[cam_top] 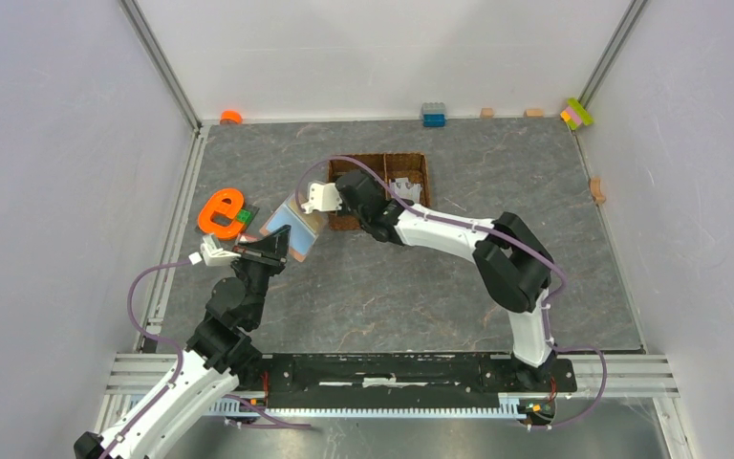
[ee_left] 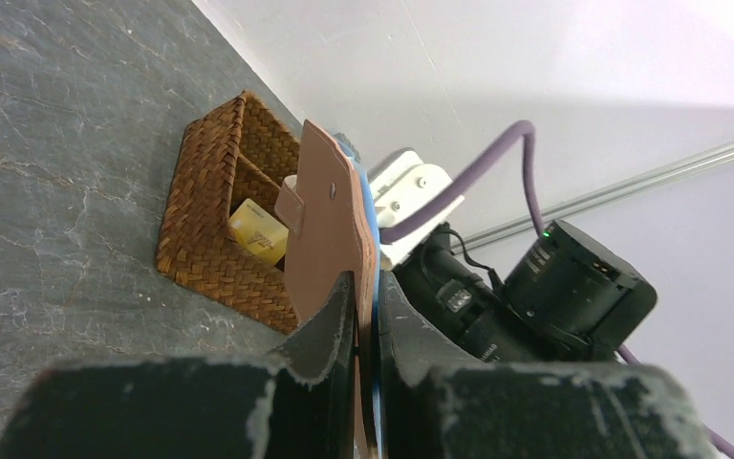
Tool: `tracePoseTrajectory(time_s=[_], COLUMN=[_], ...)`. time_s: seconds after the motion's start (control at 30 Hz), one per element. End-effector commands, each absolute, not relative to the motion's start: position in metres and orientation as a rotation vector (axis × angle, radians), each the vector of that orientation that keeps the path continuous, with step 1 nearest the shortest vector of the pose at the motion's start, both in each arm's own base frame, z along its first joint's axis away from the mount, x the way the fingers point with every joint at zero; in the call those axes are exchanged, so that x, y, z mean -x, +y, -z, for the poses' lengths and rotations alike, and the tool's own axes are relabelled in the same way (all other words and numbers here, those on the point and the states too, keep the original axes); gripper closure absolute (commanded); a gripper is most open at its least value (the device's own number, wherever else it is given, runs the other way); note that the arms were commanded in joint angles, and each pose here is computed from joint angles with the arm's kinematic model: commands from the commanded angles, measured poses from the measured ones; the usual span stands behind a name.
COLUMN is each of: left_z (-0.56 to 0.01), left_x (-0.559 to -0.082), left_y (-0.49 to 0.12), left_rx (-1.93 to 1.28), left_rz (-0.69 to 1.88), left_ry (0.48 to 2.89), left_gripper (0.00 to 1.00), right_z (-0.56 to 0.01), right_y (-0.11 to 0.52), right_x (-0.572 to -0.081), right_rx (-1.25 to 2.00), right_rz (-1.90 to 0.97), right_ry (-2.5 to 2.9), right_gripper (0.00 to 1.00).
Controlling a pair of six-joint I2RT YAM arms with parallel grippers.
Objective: Take the credit cards out of the card holder
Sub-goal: Place the credit card in the storage box.
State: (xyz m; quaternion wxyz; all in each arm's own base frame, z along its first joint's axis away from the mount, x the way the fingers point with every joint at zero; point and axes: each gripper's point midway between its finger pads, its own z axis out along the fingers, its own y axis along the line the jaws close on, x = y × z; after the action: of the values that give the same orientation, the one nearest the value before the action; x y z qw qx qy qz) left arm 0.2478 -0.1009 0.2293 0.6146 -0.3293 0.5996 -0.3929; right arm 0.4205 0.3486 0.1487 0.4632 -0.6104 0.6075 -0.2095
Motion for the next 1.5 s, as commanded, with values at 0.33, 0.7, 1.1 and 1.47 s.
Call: tracePoseTrajectory(time_s=[0.33,0.7,1.1,1.47], left_z=[-0.241,-0.241,-0.232,-0.235], left_x=[-0.248,-0.248,-0.254,-0.261], left_y=[-0.095,-0.095,-0.112,-0.183], left_rx=[0.809,0.810,0.770,0.499], left_rz=[0.934,0.936,0.960,1.148], left_ry=[1.316,1.314,1.380,1.529], left_gripper=[0.98,0.98,0.98,0.98], right_z=[-0.132,-0.159,-0.236,-0.217], right_y=[0.356,0.363,0.342,0.266], right_x=[-0.430,-0.423,-0.376,-0.313], right_rx=[1.563,1.474,1.023,0.456], right_rz=[0.591,0.470,0.076,-0.205], right_ry=[1.480,1.465,1.534,1.827], right_gripper=[0.97,0.60,0.36,0.02])
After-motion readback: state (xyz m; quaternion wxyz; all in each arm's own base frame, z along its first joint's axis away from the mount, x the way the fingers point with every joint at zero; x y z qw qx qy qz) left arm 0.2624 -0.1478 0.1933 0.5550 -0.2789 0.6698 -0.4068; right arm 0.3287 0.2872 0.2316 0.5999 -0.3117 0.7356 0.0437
